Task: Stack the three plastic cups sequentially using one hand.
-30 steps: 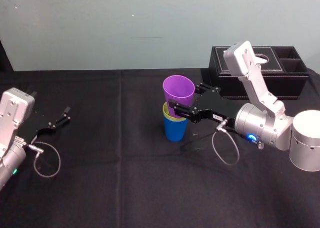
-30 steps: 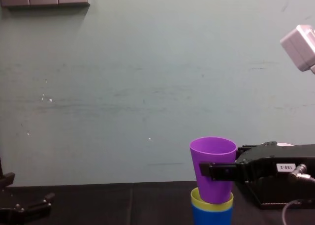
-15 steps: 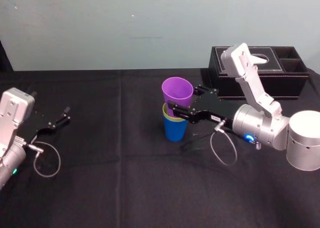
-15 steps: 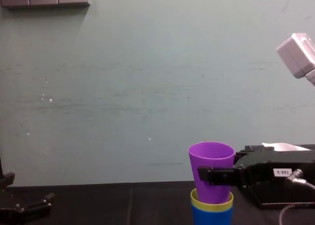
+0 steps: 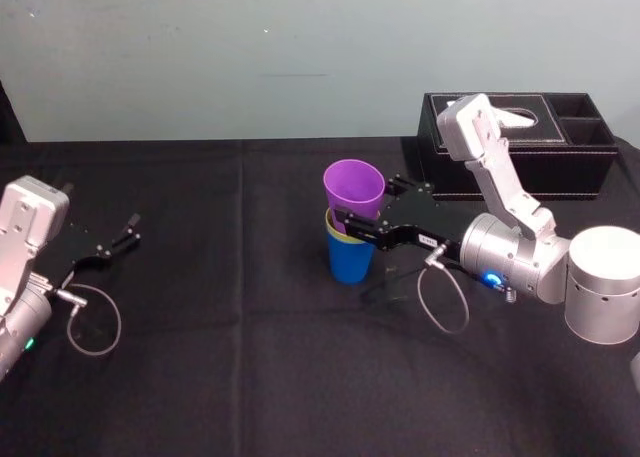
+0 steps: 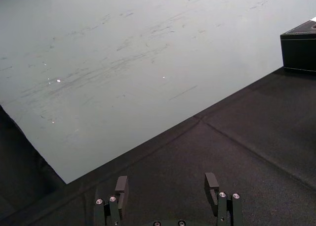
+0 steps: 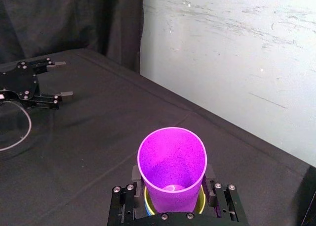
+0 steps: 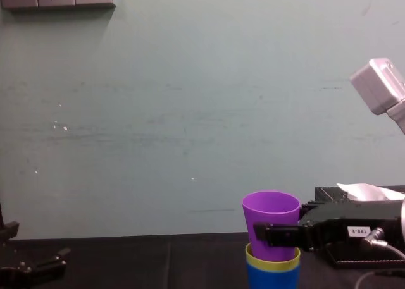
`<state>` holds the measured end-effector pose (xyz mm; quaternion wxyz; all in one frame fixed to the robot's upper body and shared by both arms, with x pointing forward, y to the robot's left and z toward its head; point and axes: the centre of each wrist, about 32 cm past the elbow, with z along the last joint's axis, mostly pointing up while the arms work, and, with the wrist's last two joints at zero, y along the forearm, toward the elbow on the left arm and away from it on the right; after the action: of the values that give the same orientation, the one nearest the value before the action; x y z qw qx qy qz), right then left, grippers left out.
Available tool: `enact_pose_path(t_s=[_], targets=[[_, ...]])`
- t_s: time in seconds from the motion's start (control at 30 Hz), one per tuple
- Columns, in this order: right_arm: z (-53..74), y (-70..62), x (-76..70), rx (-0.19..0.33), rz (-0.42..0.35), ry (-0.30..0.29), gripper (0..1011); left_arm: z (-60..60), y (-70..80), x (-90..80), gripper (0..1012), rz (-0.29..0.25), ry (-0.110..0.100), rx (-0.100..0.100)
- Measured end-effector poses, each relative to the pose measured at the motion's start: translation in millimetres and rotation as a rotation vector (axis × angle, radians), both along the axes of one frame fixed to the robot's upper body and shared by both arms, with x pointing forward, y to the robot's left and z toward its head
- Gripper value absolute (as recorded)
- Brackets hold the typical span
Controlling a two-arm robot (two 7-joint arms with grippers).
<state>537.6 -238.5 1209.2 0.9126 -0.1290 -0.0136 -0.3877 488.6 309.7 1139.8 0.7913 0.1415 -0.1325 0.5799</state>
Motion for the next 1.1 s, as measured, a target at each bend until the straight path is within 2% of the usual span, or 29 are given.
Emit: enact_pose_path(t_s=[0.4, 0.5, 0.53, 0.67, 0.73, 0.8, 1.1], targets=[[-1.5, -0.8, 0.6, 0.001, -0.001, 0.0, 722, 0.0, 0.0, 0.0, 1010, 0.0, 0.0, 0.0], [-1.2, -0.7, 0.5, 0.001, -0.001, 0.0, 760, 0.0, 0.0, 0.0, 1010, 0.0, 0.0, 0.0], [-1.1, -0.7, 0.4, 0.001, -0.001, 0.0, 811, 0.0, 0.0, 0.0, 1010, 0.0, 0.0, 0.0], [-1.0, -0.7, 0.3, 0.001, -0.001, 0.0, 876, 0.0, 0.0, 0.0, 1010, 0.0, 0.0, 0.0], [-0.9, -0.7, 0.3, 0.001, -0.001, 0.0, 959, 0.0, 0.0, 0.0, 1010, 0.0, 0.0, 0.0], [-0.8, -0.7, 0.2, 0.001, -0.001, 0.0, 1000, 0.0, 0.0, 0.0, 1010, 0.0, 0.0, 0.0], [-0.6, -0.8, 0.2, 0.001, -0.001, 0.0, 1000, 0.0, 0.0, 0.0, 1010, 0.0, 0.0, 0.0]])
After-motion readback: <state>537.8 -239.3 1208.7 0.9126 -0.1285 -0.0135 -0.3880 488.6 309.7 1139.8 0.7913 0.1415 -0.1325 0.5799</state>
